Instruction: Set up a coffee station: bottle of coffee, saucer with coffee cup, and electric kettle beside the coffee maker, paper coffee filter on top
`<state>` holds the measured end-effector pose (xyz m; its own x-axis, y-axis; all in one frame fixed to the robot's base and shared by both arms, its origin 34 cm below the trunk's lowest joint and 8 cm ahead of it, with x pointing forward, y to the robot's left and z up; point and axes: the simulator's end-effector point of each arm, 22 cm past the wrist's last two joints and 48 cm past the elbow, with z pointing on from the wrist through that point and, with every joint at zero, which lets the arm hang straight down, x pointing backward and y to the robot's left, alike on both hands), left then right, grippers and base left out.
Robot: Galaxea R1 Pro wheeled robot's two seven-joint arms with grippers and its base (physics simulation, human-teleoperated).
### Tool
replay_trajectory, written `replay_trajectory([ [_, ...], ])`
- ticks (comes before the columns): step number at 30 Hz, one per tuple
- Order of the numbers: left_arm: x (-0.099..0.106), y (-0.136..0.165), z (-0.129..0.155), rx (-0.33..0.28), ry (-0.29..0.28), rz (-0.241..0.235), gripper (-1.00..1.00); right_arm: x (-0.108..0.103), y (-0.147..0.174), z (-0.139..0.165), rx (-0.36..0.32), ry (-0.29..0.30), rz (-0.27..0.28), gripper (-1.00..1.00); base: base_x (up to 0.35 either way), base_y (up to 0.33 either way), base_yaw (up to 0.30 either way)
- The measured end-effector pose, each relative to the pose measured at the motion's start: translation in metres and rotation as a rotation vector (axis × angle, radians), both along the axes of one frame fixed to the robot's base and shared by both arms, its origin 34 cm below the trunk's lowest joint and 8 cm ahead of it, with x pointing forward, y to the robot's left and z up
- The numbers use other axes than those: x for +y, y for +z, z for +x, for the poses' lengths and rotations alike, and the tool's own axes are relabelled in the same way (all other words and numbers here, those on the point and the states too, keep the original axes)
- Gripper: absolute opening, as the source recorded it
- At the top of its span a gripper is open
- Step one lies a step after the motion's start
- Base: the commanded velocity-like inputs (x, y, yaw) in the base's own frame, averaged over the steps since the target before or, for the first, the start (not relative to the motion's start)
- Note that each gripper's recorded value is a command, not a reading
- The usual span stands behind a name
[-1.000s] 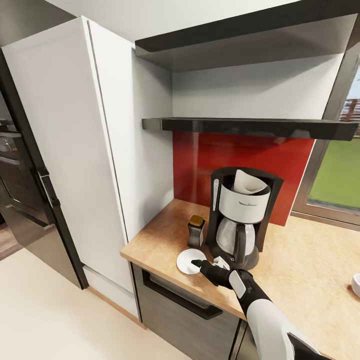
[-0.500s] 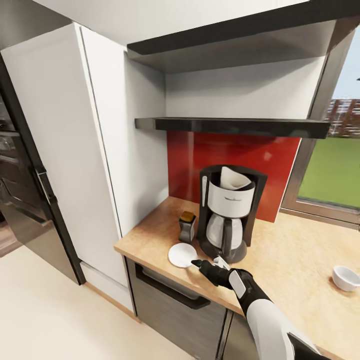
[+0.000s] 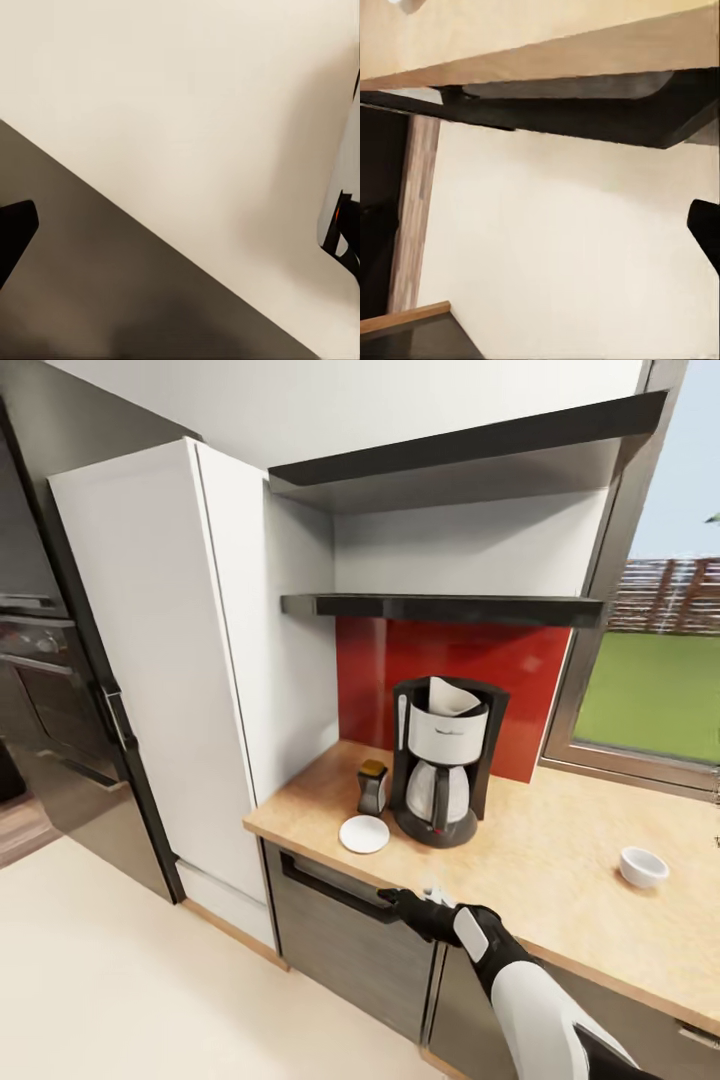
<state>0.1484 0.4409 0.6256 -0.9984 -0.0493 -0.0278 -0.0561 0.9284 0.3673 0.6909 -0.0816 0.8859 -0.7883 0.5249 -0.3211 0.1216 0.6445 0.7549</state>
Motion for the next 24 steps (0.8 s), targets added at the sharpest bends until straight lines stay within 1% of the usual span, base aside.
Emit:
replay_trajectory([
  [3, 0.000, 0.000, 0.001, -0.003, 0.000, 0.000, 1.00, 0.005, -0.005, -0.006, 0.017, 0.010, 0.007, 1.00, -0.306, 0.000, 0.000],
  [7, -0.001, 0.000, 0.003, -0.009, -0.002, -0.001, 1.00, 0.010, -0.010, -0.012, 0.033, 0.018, 0.013, 1.00, -0.207, 0.000, 0.000],
  [12, -0.001, 0.000, 0.005, -0.016, -0.003, -0.003, 1.00, 0.021, -0.022, -0.023, 0.052, 0.027, 0.019, 1.00, -0.063, 0.000, 0.000],
  [14, -0.001, 0.000, 0.007, -0.021, -0.004, -0.003, 1.00, 0.030, -0.034, -0.034, 0.060, 0.029, 0.016, 1.00, -0.013, 0.000, 0.000],
  [17, -0.003, 0.000, 0.009, -0.024, -0.005, -0.006, 1.00, 0.036, -0.047, -0.046, 0.077, 0.027, -0.001, 1.00, -0.006, 0.000, 0.000],
  [18, -0.005, -0.001, 0.009, -0.025, -0.005, -0.009, 1.00, 0.036, -0.057, -0.052, 0.093, 0.019, -0.027, 1.00, -0.002, 0.000, 0.000],
  [19, -0.007, -0.001, 0.009, -0.026, -0.006, -0.013, 1.00, 0.030, -0.072, -0.059, 0.117, -0.004, -0.084, 1.00, 0.000, 0.000, 0.000],
  [20, -0.010, -0.002, 0.010, -0.026, -0.007, -0.017, 1.00, 0.019, -0.089, -0.070, 0.147, -0.037, -0.149, 1.00, 0.000, 0.000, 0.000],
  [21, -0.011, -0.002, 0.010, -0.027, -0.008, -0.018, 1.00, 0.014, -0.097, -0.076, 0.161, -0.049, -0.171, 1.00, 0.000, 0.000, 0.000],
  [22, -0.013, -0.003, 0.010, -0.028, -0.009, -0.022, 1.00, 0.002, -0.117, -0.094, 0.200, -0.077, -0.230, 1.00, 0.000, 0.000, 0.000],
  [23, -0.016, -0.003, 0.011, -0.029, -0.011, -0.025, 1.00, -0.006, -0.129, -0.106, 0.224, -0.093, -0.268, 1.00, 0.000, 0.000, 0.000],
  [24, -0.018, -0.004, 0.012, -0.030, -0.012, -0.028, 1.00, -0.010, -0.135, -0.112, 0.234, -0.100, -0.288, 1.00, 0.000, 0.000, 0.000],
])
